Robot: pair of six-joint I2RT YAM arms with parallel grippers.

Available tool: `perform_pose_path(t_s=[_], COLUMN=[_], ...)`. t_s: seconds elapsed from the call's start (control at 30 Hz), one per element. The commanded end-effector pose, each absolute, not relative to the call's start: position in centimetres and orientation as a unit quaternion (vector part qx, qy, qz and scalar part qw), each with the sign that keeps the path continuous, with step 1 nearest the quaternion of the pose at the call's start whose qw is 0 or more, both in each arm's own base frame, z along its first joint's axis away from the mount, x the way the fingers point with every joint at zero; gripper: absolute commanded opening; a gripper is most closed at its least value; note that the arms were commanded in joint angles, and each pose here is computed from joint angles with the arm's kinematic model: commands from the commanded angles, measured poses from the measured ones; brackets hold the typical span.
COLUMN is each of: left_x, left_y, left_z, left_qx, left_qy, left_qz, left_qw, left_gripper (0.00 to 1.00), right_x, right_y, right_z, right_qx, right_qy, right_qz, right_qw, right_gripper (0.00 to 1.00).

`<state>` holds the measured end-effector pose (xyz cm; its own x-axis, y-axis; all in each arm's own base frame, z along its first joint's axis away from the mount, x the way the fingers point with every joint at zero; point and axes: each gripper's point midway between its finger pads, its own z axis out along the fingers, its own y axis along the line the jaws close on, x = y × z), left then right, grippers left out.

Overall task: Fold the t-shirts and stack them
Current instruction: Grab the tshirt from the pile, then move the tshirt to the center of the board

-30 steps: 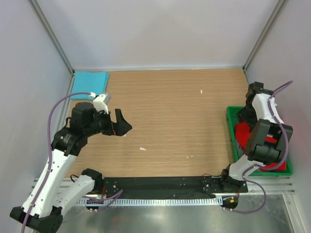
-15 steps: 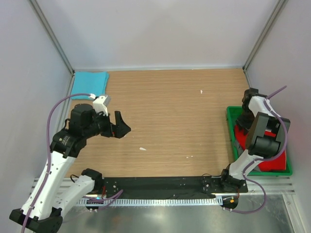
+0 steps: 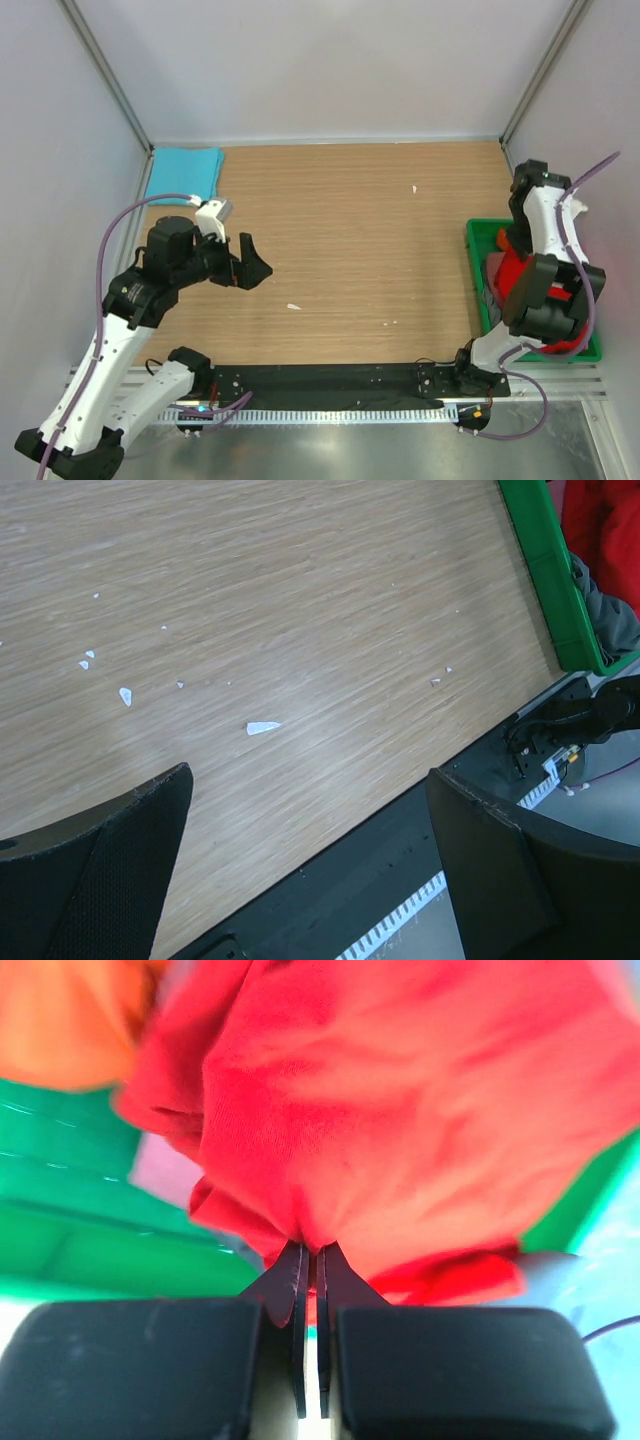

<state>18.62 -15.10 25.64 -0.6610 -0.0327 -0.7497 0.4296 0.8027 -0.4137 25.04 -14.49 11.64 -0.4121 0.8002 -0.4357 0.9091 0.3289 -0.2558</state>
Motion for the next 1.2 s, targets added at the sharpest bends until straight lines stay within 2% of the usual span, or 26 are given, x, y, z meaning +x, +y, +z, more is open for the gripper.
perform_pose_path(t_s=[0.0,0.07,0.1,0.17,0.2,0.4,0.47,0.53,0.57,0.6,0.67,0.7,0.73,0.77,0.8,0.83,0.87,0.9,0.93,1.03,1.07,1.1,1.17], left_x=[18.6,18.6,18.5,18.5,18.4,18.1,17.9,17.8,17.8,17.6,17.2,17.1,16.8,16.7,16.6,16.4,16.6,16.6,16.4,16.6,17.4,17.7,18.8], left_y=[-15.2,-15.2,-15.1,-15.0,-15.0,-13.5,-12.8,-12.4,-12.0,-11.8,-11.6,-11.4,-11.4,-11.4,-11.4,-11.5,-11.8,-12.6,-12.9,-16.5,-17.8,-18.6,-20.8], left_z=[27.3,27.9,28.0,28.9,29.2,32.2,32.5,33.3,33.3,33.4,33.5,33.6,33.9,33.8,33.8,33.8,33.2,32.4,32.5,29.5,28.4,26.5,24.5], left_qx=[0.134,0.133,0.132,0.124,0.121,0.095,0.081,0.059,0.043,0.030,-0.005,-0.016,-0.031,-0.037,-0.041,-0.046,-0.047,-0.041,-0.035,-0.010,-0.020,-0.021,0.003], left_qy=[0.849,0.846,0.846,0.842,0.843,0.844,0.851,0.851,0.854,0.853,0.855,0.855,0.852,0.851,0.850,0.848,0.851,0.858,0.857,0.877,0.884,0.893,0.903], left_qz=[-0.290,-0.290,-0.290,-0.293,-0.292,-0.269,-0.256,-0.257,-0.250,-0.252,-0.261,-0.261,-0.270,-0.273,-0.278,-0.285,-0.288,-0.298,-0.307,-0.359,-0.368,-0.366,-0.351], left_qw=[0.421,0.427,0.428,0.435,0.435,0.453,0.452,0.455,0.455,0.455,0.448,0.448,0.447,0.446,0.446,0.444,0.437,0.417,0.412,0.319,0.288,0.260,0.250], left_gripper=[1.00,1.00,1.00,1.00,1.00,1.00,1.00,1.00,1.00,1.00,1.00,1.00,1.00,0.99,0.98,0.97,0.95,0.92,0.92,0.78,0.72,0.70,0.70], right_x=[25.4,25.9,27.5,28.8,30.1,31.3,29.7,30.3,29.3,28.6,27.0,25.1,24.2,23.5,23.4,23.3,23.4,22.4,22.0,20.3,20.1,20.2,20.0], right_y=[-15.8,-14.7,-13.3,-11.4,-8.7,1.1,6.0,10.6,14.4,15.8,18.3,20.7,21.4,22.0,22.1,21.2,19.9,17.1,15.7,11.6,11.4,11.8,13.5], right_z=[23.6,27.3,31.3,33.9,37.4,43.8,45.8,46.9,47.2,47.7,47.6,47.4,46.9,45.9,41.6,38.8,34.8,28.7,26.9,21.4,20.5,20.3,19.3], right_qx=[0.543,0.528,0.513,0.481,0.452,0.368,0.304,0.233,0.171,0.146,0.112,0.056,0.043,0.049,0.063,0.087,0.111,0.132,0.149,0.140,0.131,0.118,0.098], right_qy=[0.748,0.746,0.740,0.754,0.759,0.776,0.787,0.782,0.789,0.763,0.747,0.730,0.726,0.728,0.766,0.798,0.836,0.893,0.909,0.950,0.955,0.957,0.960], right_qz=[-0.278,-0.276,-0.253,-0.241,-0.197,-0.013,0.087,0.179,0.264,0.321,0.398,0.467,0.491,0.514,0.493,0.456,0.397,0.289,0.242,0.107,0.097,0.101,0.141], right_qw=[0.263,0.299,0.354,0.377,0.426,0.512,0.531,0.549,0.527,0.542,0.521,0.495,0.480,0.452,0.407,0.385,0.362,0.318,0.304,0.259,0.246,0.246,0.223], right_gripper=[0.01,0.01,0.01,0.01,0.01,0.01,0.01,0.01,0.01,0.01,0.01,0.06,0.14,0.28,0.38,0.58,0.66,0.73,0.73,0.73,0.73,0.71,0.68])
